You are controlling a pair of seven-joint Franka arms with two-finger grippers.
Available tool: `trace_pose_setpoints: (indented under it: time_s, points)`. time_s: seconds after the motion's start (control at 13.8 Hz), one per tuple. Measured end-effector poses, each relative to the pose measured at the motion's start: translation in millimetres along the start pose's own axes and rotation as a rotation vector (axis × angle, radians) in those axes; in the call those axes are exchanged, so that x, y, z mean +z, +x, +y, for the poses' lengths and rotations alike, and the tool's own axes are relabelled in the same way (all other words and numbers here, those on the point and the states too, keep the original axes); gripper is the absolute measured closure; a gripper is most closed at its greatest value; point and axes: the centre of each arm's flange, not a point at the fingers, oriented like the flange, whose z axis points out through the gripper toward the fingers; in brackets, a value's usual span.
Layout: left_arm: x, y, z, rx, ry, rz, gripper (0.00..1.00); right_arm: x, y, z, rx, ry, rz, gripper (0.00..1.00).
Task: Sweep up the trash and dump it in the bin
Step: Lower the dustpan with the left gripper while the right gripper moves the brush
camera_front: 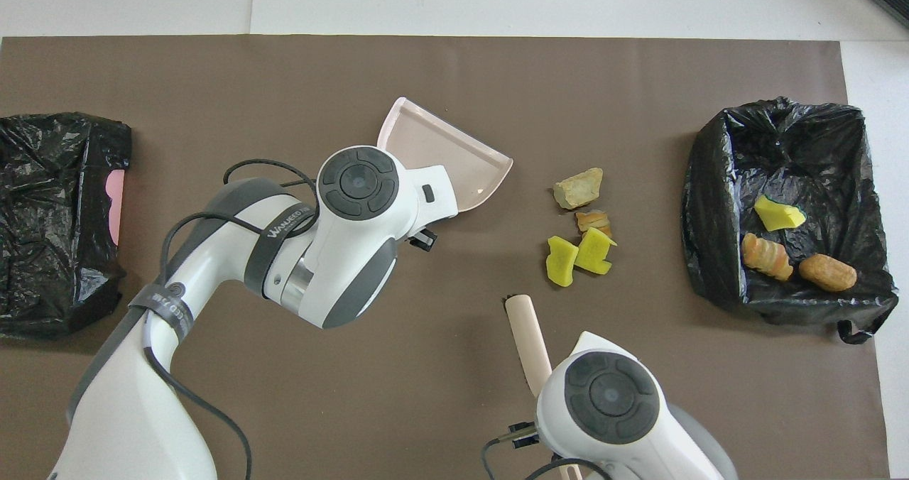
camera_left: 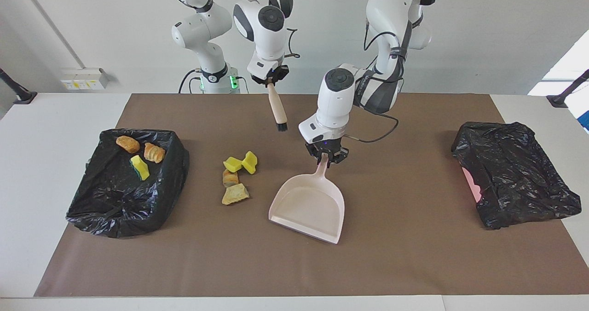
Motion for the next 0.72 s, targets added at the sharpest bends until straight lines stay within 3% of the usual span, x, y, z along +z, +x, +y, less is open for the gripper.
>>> trace_pose_setpoints:
  time_s: [0.43,0.72]
  points:
    - [3.0,-12.8,-11.9,0.362,-0.019,-0.081,0.69,-22.5,34.0,113.8,0.151,0.01,0.063,0.74]
    - [10.9,-20.1,-13.4,0.632,-0.038,-0.099,0.69,-5.5,62.5,199.4,0.2,-0.069,0.092,0.74]
